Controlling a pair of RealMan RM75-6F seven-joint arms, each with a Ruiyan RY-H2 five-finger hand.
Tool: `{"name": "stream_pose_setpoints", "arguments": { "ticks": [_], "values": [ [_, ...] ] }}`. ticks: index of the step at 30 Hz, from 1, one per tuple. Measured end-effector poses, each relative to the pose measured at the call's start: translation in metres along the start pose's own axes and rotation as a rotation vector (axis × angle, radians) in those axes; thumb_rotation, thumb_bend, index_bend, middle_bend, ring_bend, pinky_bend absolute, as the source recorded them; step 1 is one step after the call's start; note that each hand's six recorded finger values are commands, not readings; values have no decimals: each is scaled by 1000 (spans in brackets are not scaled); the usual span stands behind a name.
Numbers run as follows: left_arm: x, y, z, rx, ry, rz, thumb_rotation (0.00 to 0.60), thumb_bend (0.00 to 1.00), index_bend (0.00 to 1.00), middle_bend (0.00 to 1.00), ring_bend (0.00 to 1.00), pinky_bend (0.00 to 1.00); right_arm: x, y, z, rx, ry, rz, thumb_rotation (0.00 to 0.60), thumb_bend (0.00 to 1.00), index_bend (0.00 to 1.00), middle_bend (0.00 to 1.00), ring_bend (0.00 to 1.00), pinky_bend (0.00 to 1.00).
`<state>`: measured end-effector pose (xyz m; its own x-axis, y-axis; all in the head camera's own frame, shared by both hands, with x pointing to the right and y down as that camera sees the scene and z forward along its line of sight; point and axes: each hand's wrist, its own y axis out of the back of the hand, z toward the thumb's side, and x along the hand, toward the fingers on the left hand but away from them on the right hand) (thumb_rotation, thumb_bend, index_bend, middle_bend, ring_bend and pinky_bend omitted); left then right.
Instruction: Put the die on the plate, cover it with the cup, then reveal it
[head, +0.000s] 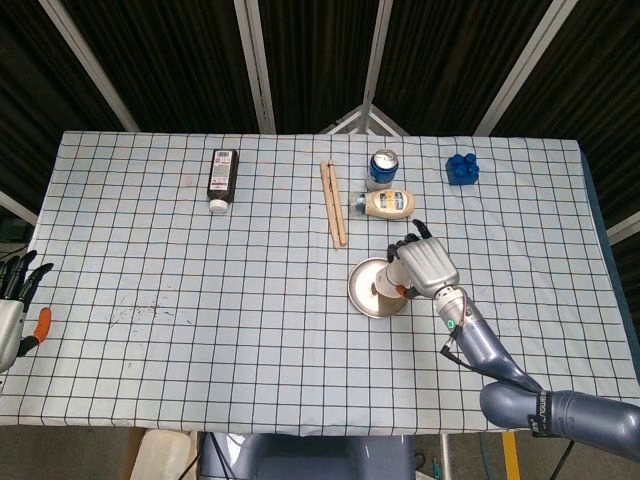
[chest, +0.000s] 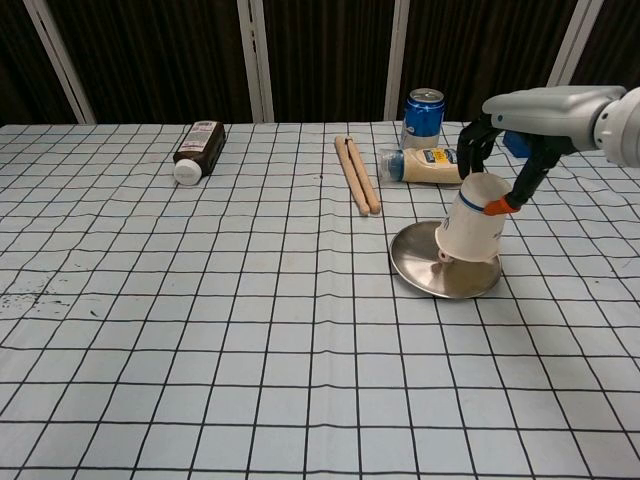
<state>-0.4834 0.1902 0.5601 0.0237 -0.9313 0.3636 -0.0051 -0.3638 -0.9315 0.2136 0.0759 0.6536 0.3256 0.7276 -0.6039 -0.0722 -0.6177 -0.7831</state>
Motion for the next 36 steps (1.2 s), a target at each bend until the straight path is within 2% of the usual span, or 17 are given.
{"name": "stream_pose_setpoints", "arguments": {
  "ticks": [16,36],
  "values": [
    [2,-1,-1,0,7,-5,600,707,131,0,0,0,-16,-26,8,-1,1,50,600,357,473,483,275,0],
    [2,-1,-2,1,9,-7,600,706,132,0,0,0,-28,-27,15,-16,21,22,600,358,473,483,275,0]
  ]
}}
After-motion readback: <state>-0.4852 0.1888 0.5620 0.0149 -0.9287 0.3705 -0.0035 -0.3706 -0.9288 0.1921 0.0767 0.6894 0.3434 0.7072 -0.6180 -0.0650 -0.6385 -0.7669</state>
